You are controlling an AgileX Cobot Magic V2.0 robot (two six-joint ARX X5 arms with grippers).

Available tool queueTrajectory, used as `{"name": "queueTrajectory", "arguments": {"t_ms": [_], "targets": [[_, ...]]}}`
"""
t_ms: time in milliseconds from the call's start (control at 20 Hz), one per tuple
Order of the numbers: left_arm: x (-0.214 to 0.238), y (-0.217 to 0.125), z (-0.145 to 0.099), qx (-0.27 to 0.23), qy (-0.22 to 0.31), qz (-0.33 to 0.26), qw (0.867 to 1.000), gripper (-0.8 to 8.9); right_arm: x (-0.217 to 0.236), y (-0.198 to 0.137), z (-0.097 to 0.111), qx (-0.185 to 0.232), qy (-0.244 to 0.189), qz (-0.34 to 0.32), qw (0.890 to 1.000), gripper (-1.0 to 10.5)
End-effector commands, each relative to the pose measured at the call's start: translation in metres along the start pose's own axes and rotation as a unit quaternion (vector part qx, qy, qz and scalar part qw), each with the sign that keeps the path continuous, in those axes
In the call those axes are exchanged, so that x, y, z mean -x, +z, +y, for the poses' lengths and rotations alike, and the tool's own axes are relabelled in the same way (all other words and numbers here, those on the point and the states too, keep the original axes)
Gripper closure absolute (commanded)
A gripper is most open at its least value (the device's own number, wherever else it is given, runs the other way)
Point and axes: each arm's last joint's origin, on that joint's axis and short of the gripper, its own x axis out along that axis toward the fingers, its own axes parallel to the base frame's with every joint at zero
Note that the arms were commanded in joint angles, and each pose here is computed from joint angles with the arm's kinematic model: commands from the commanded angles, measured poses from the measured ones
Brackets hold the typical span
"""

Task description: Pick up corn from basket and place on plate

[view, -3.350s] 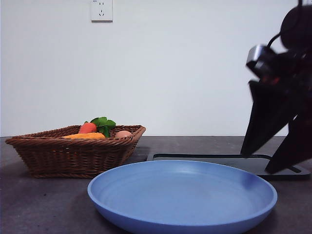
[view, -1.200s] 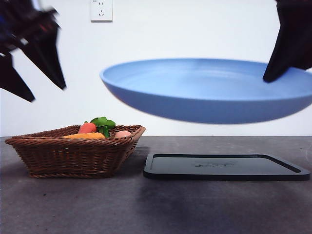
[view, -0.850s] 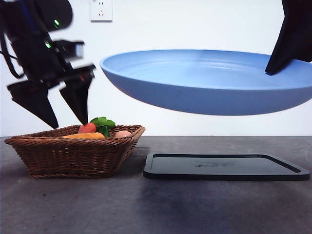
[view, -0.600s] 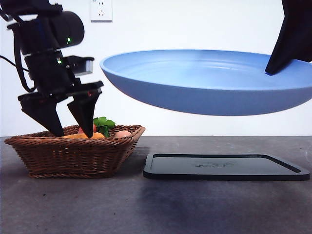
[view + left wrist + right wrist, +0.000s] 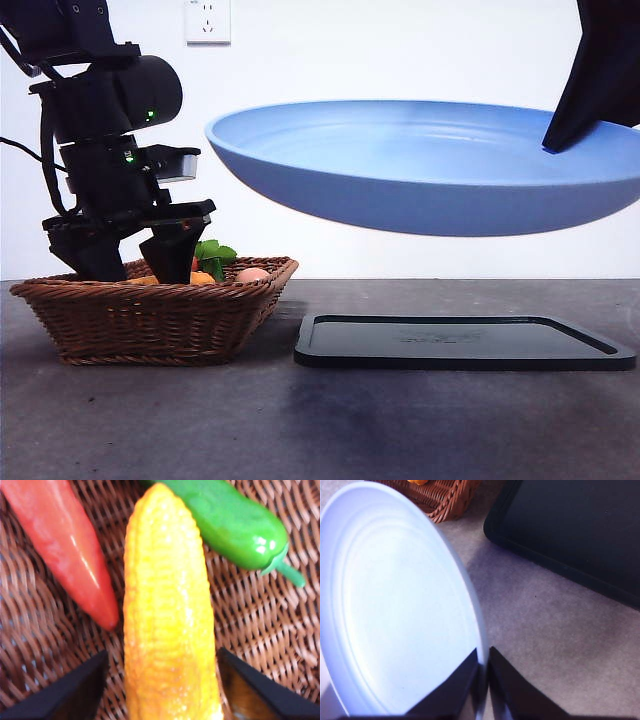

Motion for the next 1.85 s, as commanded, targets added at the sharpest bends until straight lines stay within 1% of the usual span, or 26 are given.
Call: {"name": "queueTrajectory", "arguments": {"t_ms": [50,300,400,600,850,950,1000,1100,1250,1350,1550,1650,1850], "targets": [[-0.004,0.002,-0.002,-0.011,0.000,0.009,1.000,5.15,0.003,0.006,0.003,0.013,0.005,-0.015,1.000,9.4],[-0.004,0.000,-0.003,-0.009,-0.001,0.020,1.000,5.80,0.003,0.007,0.003,0.015,0.005,-0.018,1.000,9.4],[-0.004,0.000,-0.003,-0.006,-0.003,0.019,1.000,5.86,0.003,0.007,0.003,0.015,0.005,-0.019,1.000,9.4],[0.004,0.006,-0.003,0.003,-0.008,0.003,1.000,6.12,0.003,0.008,0.003,0.016,0.006,-0.021,1.000,9.4],[0.040,0.012,-0.005,0.013,-0.021,-0.048,0.999,6.11,0.004,0.008,0.002,0.012,0.001,-0.024,1.000,9.4],[0.060,0.011,-0.006,0.012,-0.022,-0.065,0.998,6.11,0.006,0.010,-0.002,0.006,-0.020,-0.034,0.999,9.4],[0.074,0.009,-0.008,0.011,-0.033,-0.078,0.996,6.11,0.006,0.011,-0.004,-0.002,-0.031,-0.041,0.999,9.4],[0.100,0.006,-0.012,0.019,-0.075,-0.106,0.991,6.11,0.001,0.016,-0.008,-0.017,-0.032,-0.048,0.998,9.4],[0.132,0.000,-0.028,0.008,-0.169,-0.139,0.976,6.11,-0.015,0.026,-0.018,-0.042,-0.032,-0.046,0.998,9.4],[0.140,-0.004,-0.043,-0.015,-0.204,-0.137,0.969,6.11,-0.031,0.034,-0.027,-0.063,-0.031,-0.041,0.997,9.4],[0.129,-0.007,-0.078,-0.064,-0.233,-0.102,0.965,6.11,-0.056,0.042,-0.042,-0.098,-0.018,-0.031,0.995,9.4],[0.115,-0.007,-0.098,-0.096,-0.246,-0.081,0.961,6.11,-0.061,0.043,-0.045,-0.103,-0.014,-0.024,0.994,9.4],[0.079,-0.009,-0.129,-0.138,-0.259,-0.037,0.955,6.11,-0.062,0.043,-0.045,-0.105,-0.012,-0.023,0.994,9.4]]}}
